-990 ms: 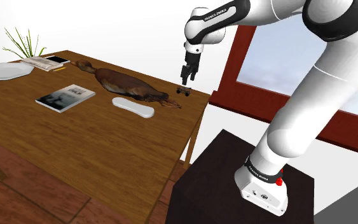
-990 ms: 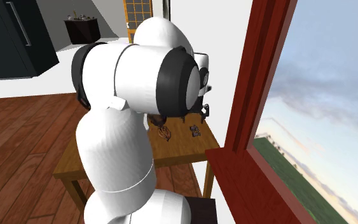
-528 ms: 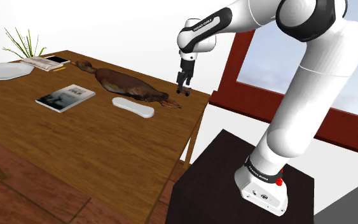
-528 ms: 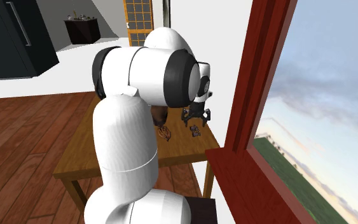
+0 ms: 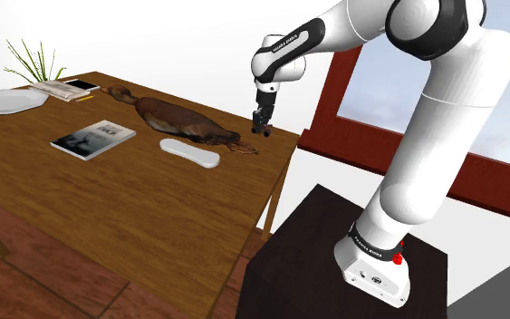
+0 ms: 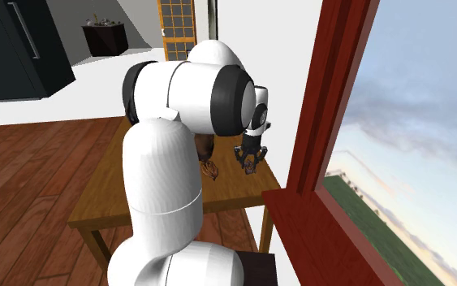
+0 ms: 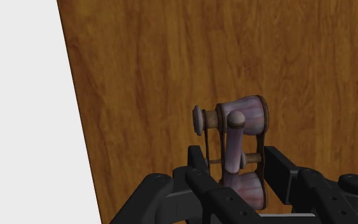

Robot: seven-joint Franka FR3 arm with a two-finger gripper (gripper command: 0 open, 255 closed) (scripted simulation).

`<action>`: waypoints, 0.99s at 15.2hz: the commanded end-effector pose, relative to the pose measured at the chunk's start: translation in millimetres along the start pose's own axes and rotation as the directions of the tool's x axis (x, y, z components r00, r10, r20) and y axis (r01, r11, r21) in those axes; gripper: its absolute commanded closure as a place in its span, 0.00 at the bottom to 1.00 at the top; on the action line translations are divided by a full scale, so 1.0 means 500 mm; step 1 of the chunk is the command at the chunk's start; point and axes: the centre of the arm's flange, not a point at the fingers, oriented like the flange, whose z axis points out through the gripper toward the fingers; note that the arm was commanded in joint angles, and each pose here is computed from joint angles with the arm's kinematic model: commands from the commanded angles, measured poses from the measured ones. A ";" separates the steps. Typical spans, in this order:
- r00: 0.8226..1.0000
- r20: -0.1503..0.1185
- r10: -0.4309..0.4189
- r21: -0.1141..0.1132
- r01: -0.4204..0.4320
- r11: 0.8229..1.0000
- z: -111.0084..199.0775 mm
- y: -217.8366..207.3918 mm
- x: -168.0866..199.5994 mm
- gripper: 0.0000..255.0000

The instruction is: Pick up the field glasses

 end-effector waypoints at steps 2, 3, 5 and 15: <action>1.000 0.000 0.000 0.000 0.000 1.000 0.001 0.000 0.000 1.00; 1.000 0.000 0.000 0.000 0.000 1.000 0.001 0.000 0.000 1.00; 1.000 0.000 0.000 0.000 0.000 1.000 0.001 0.000 -0.001 1.00; 1.000 0.000 0.000 0.000 0.000 1.000 -0.083 -0.003 -0.004 1.00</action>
